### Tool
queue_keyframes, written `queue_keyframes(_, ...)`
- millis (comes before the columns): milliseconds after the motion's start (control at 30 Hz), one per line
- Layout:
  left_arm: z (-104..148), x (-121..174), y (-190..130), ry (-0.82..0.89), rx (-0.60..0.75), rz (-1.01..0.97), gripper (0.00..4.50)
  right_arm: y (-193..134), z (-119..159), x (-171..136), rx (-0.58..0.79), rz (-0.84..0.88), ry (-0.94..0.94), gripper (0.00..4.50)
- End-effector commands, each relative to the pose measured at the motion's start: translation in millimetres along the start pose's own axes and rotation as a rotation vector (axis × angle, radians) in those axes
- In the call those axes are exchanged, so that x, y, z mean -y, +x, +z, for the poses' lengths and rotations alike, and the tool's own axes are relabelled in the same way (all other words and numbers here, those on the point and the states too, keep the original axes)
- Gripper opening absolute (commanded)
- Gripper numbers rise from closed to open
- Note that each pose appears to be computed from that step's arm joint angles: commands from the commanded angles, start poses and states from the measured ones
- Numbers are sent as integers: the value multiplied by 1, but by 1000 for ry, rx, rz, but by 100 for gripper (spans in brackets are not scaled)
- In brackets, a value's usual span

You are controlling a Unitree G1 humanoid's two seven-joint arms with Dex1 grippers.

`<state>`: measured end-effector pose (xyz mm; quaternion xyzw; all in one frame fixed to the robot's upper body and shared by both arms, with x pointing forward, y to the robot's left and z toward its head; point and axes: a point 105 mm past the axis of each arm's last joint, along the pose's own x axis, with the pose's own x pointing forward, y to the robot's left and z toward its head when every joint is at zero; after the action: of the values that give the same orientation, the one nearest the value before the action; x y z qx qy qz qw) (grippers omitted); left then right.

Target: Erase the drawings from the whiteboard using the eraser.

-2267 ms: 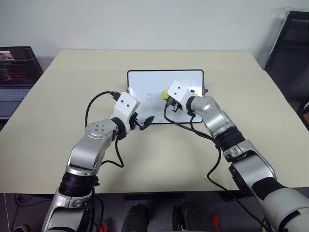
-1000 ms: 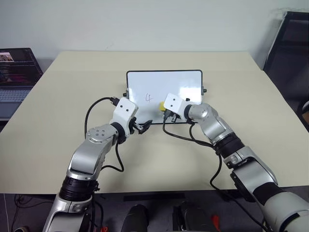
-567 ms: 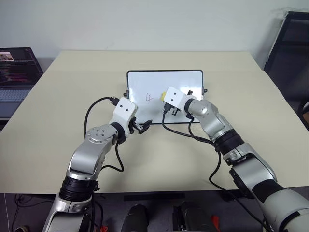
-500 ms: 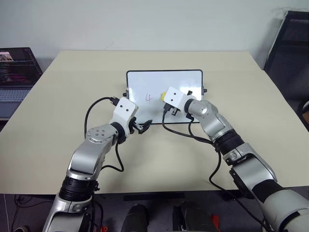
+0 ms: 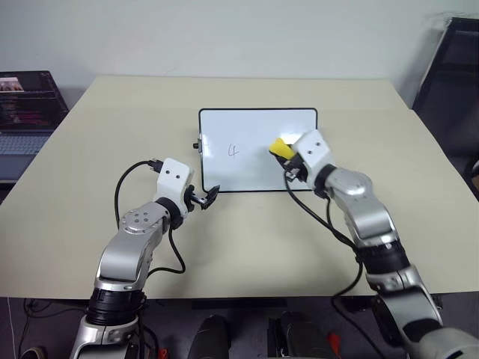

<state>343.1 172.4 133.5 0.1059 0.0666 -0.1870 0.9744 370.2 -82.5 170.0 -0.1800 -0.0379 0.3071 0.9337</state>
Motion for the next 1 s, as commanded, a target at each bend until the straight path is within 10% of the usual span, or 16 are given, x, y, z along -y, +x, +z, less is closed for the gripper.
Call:
queue_keyframes(33,18,-10,-9,-11,123,33,450,-22,5,-8,92,-14,72,120)
queue_keyframes(433,32,-6,-11,-59,252,90,450,-38,-3,-24,201,-95,212,120)
queue_keyframes(1000,31,1,-1,-15,121,-32,450,-2,23,-33,163,83,-99,120)
